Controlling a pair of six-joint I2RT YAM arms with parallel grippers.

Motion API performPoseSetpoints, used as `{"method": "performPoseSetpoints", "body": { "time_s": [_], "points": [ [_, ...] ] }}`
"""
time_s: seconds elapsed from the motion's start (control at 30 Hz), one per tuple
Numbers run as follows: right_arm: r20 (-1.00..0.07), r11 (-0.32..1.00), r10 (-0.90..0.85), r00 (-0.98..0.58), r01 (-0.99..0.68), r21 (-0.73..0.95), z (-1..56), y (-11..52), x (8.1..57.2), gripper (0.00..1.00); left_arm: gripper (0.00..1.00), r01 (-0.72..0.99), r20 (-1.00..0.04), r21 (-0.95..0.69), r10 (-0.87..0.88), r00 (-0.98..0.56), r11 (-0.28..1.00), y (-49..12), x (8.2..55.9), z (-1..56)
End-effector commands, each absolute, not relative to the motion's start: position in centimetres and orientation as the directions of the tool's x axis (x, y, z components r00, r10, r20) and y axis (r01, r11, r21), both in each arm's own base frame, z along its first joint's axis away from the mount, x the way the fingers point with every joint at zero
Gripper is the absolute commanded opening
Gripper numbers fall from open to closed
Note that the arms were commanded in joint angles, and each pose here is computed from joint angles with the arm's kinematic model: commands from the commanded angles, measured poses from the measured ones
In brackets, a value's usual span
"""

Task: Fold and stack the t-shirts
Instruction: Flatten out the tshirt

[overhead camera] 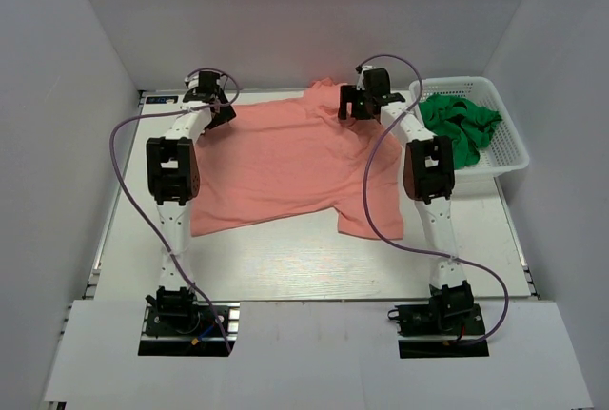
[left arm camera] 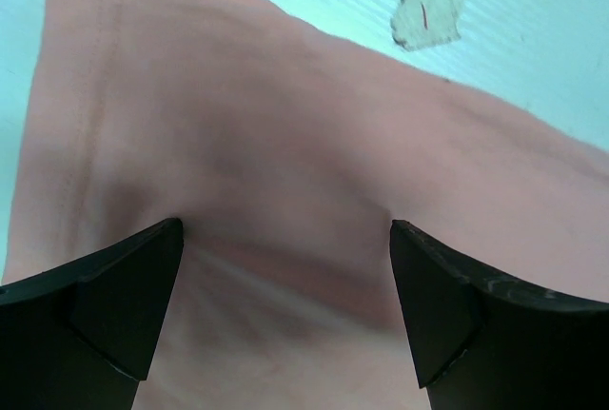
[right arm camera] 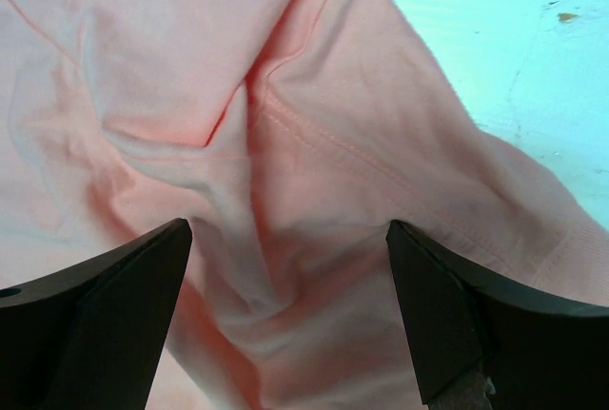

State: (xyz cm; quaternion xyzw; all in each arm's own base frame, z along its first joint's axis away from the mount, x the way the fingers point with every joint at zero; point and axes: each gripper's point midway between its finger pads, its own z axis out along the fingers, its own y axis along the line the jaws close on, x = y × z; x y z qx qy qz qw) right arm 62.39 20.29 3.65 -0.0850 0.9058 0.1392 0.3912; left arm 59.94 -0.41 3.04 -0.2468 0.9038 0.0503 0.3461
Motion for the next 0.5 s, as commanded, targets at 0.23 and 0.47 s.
{"method": "performPoseSetpoints", "body": {
  "time_s": [0.23, 0.47],
  "points": [
    [-0.796, 0.910, 0.126, -0.592, -0.251, 0.331, 4.1, 19.8, 66.3, 0.90, 1.00, -0.560, -0.608, -0.143, -0.519, -0.601, 0.816, 2.1, 60.2, 1.7],
    [-0.790, 0.896, 0.252, -0.558, -0.174, 0.408, 4.6, 17.8, 67.7, 0.90, 1.00, -0.618, -0.591, -0.115, -0.554, -0.586, 0.778, 3.2, 58.7, 1.6]
  ]
}}
